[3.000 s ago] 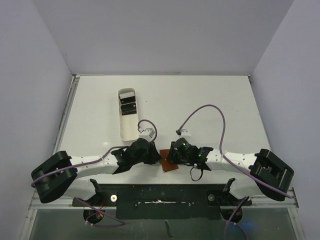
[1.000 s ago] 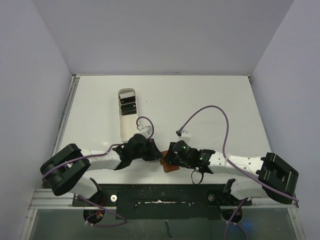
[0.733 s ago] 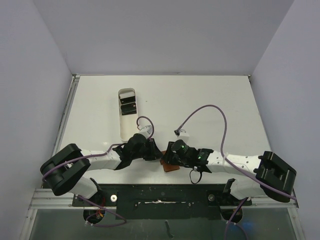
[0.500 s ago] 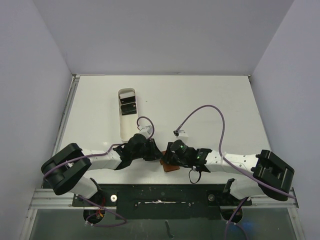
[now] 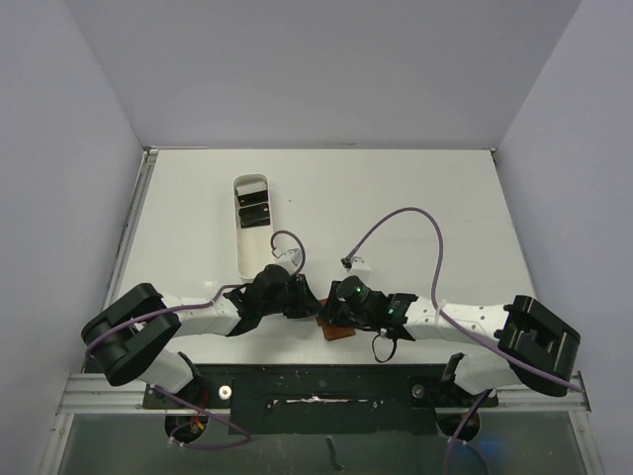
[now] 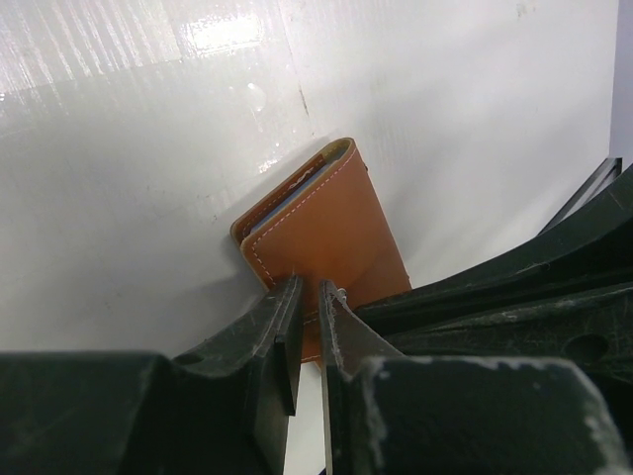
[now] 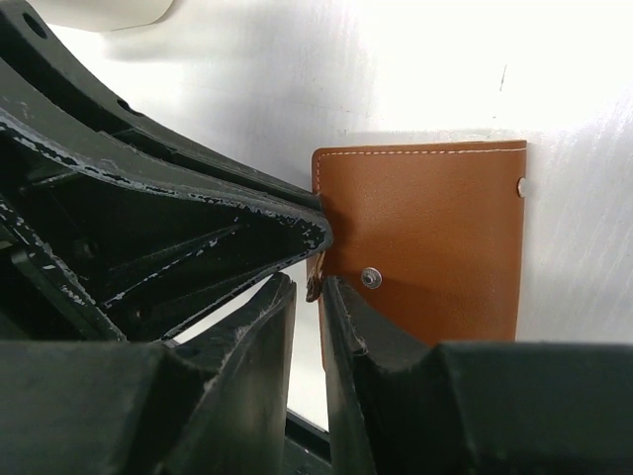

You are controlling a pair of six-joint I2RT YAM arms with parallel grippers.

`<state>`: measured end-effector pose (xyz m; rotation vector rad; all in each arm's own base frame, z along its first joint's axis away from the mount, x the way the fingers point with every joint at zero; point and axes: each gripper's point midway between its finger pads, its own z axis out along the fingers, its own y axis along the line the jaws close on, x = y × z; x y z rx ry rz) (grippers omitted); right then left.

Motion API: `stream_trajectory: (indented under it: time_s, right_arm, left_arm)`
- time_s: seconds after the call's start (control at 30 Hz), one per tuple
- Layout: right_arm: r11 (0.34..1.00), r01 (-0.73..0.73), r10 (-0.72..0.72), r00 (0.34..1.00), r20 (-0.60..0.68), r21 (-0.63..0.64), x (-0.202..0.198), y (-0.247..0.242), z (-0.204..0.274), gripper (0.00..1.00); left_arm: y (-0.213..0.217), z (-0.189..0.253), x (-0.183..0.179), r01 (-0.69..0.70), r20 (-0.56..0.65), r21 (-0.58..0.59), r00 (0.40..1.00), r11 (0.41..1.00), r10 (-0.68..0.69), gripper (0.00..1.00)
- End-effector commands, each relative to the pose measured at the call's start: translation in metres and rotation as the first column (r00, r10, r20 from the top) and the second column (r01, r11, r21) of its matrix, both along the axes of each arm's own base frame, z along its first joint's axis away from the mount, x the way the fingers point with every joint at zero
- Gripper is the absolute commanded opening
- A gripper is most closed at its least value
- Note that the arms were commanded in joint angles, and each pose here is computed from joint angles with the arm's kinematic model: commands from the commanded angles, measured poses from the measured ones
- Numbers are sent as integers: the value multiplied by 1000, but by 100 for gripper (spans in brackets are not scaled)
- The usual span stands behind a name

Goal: Put the credit cards into the card holder
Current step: Close the card holder at the center of the board.

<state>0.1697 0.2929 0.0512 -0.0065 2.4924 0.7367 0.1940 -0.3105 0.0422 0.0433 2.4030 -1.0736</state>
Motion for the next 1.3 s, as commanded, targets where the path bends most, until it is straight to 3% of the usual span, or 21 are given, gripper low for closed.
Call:
stream_trajectory:
  time_s: [0.0, 0.33, 0.67, 0.9, 1.27]
  right_arm:
    - [997, -1, -1, 999, 40, 74, 9, 19, 22, 20]
    - [998, 5, -6, 1000, 26, 56, 8, 17, 18, 15]
    - [999, 4, -5, 1000, 21, 43, 9, 19, 16, 17]
    - [1000, 6, -7, 999, 45, 25, 10, 14, 17, 0]
    - [999, 33, -30, 998, 60, -38, 11, 1, 11, 0]
  left_arm:
    - [-11, 18, 11, 10, 61, -57, 998, 998, -7, 11]
    - [-10, 19, 10, 10, 62, -60, 998, 998, -6, 11]
    - [-10, 18, 11, 9, 61, -59, 998, 998, -5, 11]
    - [-10, 15, 10, 12, 61, -47, 998, 999, -10, 11]
    - [-6, 1, 10, 24, 54, 6, 998, 1000, -24, 11]
